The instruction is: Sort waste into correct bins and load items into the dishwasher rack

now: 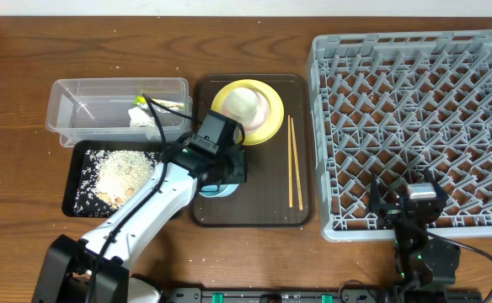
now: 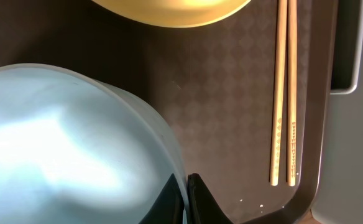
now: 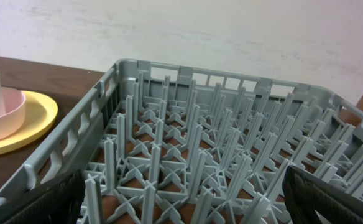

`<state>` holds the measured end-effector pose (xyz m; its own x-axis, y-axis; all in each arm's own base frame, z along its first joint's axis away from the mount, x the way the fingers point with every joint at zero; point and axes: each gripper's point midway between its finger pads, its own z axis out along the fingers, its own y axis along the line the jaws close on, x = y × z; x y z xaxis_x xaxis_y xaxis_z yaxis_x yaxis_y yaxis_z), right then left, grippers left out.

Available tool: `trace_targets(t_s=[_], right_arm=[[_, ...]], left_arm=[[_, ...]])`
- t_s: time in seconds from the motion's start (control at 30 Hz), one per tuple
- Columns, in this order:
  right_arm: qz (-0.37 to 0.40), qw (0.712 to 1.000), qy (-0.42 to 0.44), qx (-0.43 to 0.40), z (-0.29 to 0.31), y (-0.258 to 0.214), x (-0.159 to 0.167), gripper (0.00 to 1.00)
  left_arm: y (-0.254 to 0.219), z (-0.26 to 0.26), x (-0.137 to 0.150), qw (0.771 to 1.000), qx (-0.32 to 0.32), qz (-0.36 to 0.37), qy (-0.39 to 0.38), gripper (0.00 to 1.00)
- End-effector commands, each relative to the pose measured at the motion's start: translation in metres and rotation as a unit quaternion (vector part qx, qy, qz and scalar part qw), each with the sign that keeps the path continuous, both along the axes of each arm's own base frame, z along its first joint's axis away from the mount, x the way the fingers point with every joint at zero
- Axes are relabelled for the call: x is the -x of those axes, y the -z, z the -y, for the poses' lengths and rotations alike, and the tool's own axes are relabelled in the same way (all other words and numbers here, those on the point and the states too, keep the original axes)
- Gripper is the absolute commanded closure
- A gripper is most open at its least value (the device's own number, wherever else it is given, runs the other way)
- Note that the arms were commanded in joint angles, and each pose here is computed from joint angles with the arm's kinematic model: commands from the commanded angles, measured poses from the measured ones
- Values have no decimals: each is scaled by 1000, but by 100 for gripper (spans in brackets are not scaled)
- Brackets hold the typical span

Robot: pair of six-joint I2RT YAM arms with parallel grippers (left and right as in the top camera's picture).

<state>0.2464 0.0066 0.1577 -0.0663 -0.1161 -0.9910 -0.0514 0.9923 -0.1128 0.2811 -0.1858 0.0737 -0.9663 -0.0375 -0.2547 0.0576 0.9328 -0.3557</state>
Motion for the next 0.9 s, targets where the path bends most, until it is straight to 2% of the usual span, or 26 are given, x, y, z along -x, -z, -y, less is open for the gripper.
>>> trace_targets(t_s=[0.0,0.13,0.3,0.33,0.5,0.57,0.87], right_arm=[[0,1000,0,2,0,0,0,1],[0,1000,0,2,0,0,0,1],[0,1000,0,2,0,0,0,1],[0,1000,0,2,0,0,0,1],[0,1000,0,2,0,0,0,1],[0,1000,0,2,0,0,0,1],[0,1000,0,2,0,0,0,1]], left_arm=[[-7,6,-4,1000,1,12,4,90],[-7,7,-3,1000,1,12,6,85],[-10,5,-6,1000,2,20,7,83],[-11,4,-8,1000,3,23,4,79],[-33,-9,-23,998,19,59,-23,81],[-50,-23,-31,995,29,83,-47,85],[-116,-130,-38,968,28,169,-185,83]])
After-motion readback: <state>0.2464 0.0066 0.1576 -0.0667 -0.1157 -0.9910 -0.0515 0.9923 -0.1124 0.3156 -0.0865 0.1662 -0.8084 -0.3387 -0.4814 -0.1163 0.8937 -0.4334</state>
